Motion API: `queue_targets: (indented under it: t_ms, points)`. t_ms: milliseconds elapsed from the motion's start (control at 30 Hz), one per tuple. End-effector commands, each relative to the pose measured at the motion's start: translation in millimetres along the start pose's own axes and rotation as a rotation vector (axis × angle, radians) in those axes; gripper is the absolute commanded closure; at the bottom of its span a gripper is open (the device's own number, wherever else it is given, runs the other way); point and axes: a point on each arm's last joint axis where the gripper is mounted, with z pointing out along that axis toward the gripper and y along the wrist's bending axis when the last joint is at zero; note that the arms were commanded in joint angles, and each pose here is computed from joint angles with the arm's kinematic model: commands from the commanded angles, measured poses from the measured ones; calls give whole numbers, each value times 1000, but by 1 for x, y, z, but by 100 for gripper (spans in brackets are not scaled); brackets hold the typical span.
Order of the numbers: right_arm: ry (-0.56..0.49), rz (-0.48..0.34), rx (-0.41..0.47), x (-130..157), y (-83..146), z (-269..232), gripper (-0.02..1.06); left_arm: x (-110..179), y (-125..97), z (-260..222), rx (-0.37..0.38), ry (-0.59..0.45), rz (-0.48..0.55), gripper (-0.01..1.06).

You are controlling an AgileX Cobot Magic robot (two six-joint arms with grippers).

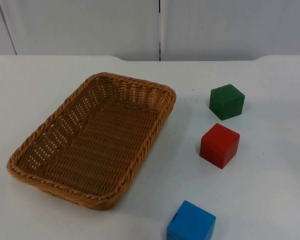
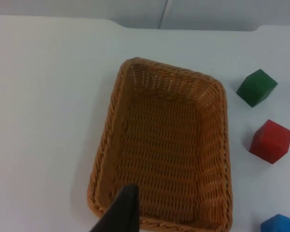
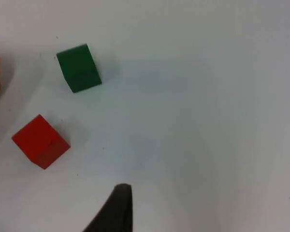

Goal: Pick up one cube with each hand and place exactly two cubes into the same basket, leaving the remaining cube outside.

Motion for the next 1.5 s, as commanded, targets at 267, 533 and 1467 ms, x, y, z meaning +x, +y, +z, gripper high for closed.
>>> queue_targets:
  t_ms: [267, 533, 1467]
  points:
    - [95, 14, -13, -7, 2, 37, -1, -11, 5, 30, 71, 64, -5, 3]
    - [119, -1, -16, -10, 2, 58, -1, -17, 10, 62, 155, 115, -17, 3]
    - [231, -55, -194, -80, 21, 161, -1, -21, -18, 110, 292, 87, 53, 3]
